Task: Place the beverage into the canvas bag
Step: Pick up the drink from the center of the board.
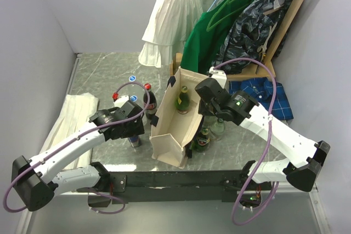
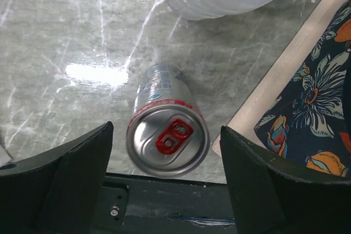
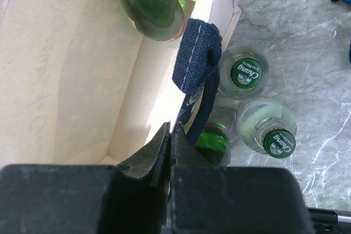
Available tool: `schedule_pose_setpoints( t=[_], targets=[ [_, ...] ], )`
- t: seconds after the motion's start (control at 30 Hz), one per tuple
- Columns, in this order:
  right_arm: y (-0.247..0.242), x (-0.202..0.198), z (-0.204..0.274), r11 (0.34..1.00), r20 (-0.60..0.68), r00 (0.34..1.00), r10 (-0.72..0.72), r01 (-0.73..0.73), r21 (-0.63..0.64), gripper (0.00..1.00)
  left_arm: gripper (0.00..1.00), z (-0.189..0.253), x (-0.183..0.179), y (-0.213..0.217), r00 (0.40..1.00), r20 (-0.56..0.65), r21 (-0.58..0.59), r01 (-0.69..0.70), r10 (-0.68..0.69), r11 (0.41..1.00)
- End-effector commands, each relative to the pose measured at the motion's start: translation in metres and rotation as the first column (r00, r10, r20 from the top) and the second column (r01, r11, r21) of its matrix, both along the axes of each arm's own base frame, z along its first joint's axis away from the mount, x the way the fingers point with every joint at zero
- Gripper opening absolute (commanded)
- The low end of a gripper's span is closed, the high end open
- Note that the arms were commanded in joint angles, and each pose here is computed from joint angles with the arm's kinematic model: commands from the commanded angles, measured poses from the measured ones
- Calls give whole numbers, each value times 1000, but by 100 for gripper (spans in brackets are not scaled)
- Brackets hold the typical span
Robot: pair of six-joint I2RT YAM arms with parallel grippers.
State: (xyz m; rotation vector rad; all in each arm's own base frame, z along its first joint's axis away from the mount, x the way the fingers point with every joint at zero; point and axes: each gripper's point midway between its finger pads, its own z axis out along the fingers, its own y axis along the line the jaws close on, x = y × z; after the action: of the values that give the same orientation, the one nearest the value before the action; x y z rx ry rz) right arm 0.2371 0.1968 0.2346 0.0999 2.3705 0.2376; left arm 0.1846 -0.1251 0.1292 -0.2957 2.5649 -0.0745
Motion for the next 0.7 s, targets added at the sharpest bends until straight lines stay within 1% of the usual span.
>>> schedule_pose_setpoints(
  t=[0.0, 0.17, 0.3, 0.37, 0.47, 0.57, 0.6, 0.67],
  targets=[
    [1, 3, 9, 1000, 26, 1000, -8, 8, -3, 0, 83, -2, 7, -9, 1000, 7, -22, 21, -21, 1000],
    [1, 3, 8, 1000, 25, 1000, -9, 9, -7, 0, 79, -7, 11, -11, 1000, 3, -17, 20, -20, 1000],
    [0, 3, 9, 1000, 28, 1000, -6, 7, -9, 0, 71, -11, 10, -11, 1000, -12, -8, 23, -23, 1000],
    [1, 4, 9, 1000, 28, 1000, -7, 8, -8, 0, 70, -11, 9, -10, 1000, -14, -5, 25, -25, 1000],
    [0, 4, 9, 1000, 29, 1000, -6, 6, -11, 0, 66, -12, 8, -9, 1000, -18, -2, 24, -24, 1000],
    [1, 3, 9, 1000, 28, 1000, -3, 4, -7, 0, 55, -13, 8, -8, 999, -21, 1, 24, -24, 1000],
    [1, 4, 9, 1000, 29, 1000, -4, 5, -7, 0, 45, -14, 7, -7, 999, -25, 6, 24, -24, 1000],
    [1, 3, 8, 1000, 25, 1000, -2, 3, -8, 0, 28, -13, 7, -7, 1000, -26, 10, 18, -18, 1000]
  ],
)
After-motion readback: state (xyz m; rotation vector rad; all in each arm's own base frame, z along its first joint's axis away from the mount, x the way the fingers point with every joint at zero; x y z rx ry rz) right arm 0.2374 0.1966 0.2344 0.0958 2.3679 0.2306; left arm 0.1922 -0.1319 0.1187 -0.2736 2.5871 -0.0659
